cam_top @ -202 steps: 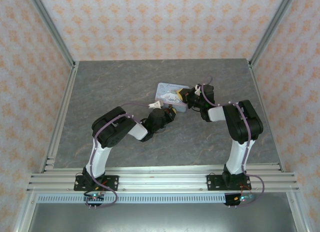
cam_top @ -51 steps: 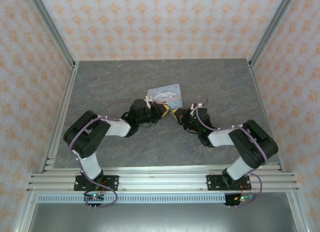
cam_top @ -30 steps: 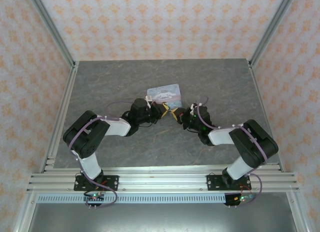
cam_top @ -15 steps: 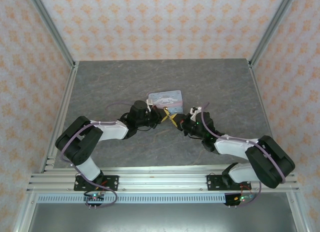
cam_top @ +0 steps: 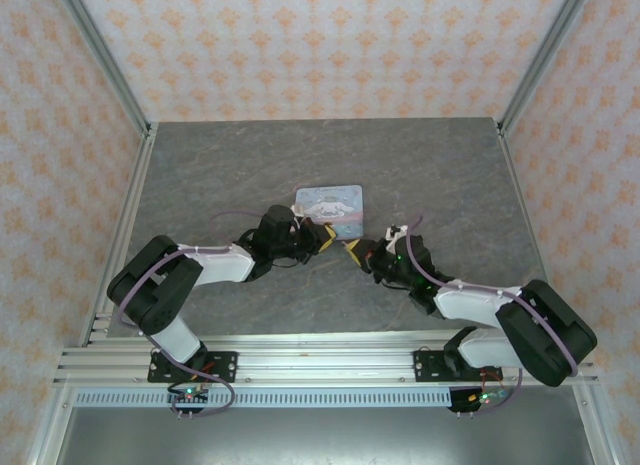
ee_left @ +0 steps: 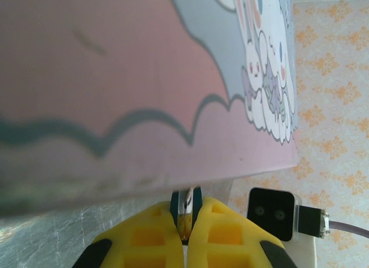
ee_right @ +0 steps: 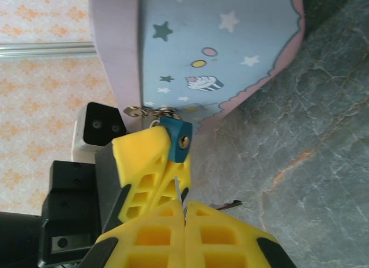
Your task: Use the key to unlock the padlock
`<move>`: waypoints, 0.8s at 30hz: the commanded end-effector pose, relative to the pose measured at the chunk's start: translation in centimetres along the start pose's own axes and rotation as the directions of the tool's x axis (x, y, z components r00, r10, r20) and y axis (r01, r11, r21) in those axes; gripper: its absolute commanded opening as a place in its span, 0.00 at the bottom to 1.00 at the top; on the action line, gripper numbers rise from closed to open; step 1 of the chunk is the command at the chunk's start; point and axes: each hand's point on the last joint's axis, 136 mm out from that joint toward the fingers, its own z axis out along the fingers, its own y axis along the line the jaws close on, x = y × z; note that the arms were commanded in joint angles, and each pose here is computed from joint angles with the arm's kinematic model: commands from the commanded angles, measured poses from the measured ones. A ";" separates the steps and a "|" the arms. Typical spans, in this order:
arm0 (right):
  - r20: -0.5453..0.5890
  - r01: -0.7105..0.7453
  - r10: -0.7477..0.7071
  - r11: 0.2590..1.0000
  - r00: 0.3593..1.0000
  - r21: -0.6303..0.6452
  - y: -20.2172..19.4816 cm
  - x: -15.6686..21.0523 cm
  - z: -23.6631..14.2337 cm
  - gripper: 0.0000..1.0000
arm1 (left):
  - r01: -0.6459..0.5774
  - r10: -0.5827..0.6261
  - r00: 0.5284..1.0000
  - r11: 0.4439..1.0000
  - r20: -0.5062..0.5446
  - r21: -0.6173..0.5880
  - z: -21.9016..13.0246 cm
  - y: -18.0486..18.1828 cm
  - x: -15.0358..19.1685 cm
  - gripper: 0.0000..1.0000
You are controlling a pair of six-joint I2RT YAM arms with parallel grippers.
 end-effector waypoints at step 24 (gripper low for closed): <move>0.003 -0.003 0.004 0.993 1.000 -0.116 1.7 -0.5 2.0 0.00 | -0.052 0.054 0.998 0.991 -0.018 0.121 -1.1 -3.8 0.6 0.00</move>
